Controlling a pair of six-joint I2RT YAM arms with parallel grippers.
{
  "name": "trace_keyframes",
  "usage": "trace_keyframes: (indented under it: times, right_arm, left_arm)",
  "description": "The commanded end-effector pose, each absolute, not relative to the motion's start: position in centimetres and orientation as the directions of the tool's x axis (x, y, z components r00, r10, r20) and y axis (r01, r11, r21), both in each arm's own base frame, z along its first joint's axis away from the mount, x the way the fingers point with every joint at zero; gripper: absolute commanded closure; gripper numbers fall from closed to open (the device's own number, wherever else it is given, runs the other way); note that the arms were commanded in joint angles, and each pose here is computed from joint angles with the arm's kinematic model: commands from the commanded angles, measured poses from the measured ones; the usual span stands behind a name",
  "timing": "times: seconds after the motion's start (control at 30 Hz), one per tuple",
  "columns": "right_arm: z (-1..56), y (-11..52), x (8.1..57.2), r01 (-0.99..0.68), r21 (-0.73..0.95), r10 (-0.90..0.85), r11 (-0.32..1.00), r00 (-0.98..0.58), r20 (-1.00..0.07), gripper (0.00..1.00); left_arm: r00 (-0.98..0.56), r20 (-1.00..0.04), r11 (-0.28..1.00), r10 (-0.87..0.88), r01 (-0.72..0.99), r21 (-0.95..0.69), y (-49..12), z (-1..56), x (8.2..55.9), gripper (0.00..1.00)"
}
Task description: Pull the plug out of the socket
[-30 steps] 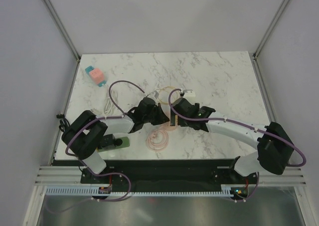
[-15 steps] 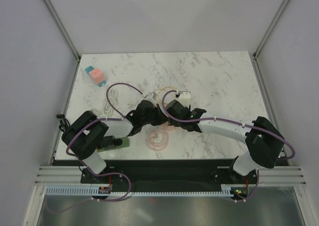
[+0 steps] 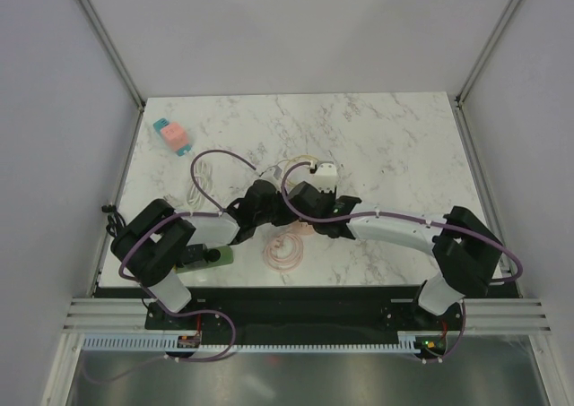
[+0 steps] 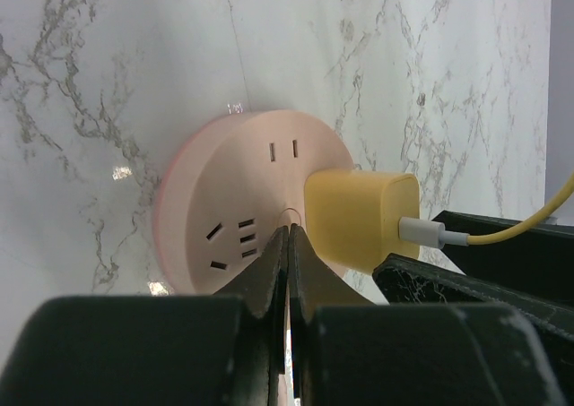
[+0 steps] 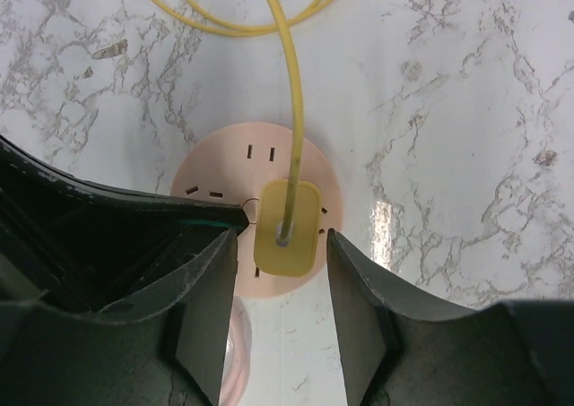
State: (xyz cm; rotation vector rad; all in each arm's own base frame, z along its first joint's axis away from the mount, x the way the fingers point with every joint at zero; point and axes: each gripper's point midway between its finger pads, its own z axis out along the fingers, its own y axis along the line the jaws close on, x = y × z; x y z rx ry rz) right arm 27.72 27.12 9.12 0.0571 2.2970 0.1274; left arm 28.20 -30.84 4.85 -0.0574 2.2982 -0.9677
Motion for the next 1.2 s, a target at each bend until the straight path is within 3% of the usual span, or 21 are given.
trace_keyframes:
  times: [0.0,0.43,0.87,1.03,1.17]
  right_arm:
    - [9.9,28.2,28.4,0.020,0.129,0.113,0.991,-0.631,-0.767,0.48]
    - [9.1,27.7,29.4,0.086,0.039,0.083,0.995,-0.590,-0.803,0.47]
    - [8.2,27.4,30.2,0.127,0.001,0.073,0.992,-0.570,-0.818,0.53]
    - [7.9,27.8,30.1,0.125,0.012,0.083,0.992,-0.580,-0.810,0.57]
    - [8.1,27.8,30.1,0.124,0.017,0.087,0.992,-0.580,-0.810,0.66]
  left_arm:
    - [-0.813,-0.518,0.796,-0.265,0.118,-0.593,-29.1,2.3,27.9,0.98]
    - [-0.808,-0.520,0.798,-0.279,0.106,-0.593,-28.8,2.4,27.8,0.98]
    - [-0.809,-0.497,0.829,-0.313,0.022,-0.558,-27.7,1.2,28.0,0.98]
    - [-0.813,-0.492,0.829,-0.311,0.021,-0.558,-27.8,1.1,27.9,0.98]
    - [-0.812,-0.492,0.830,-0.313,0.018,-0.557,-27.7,1.1,27.9,0.98]
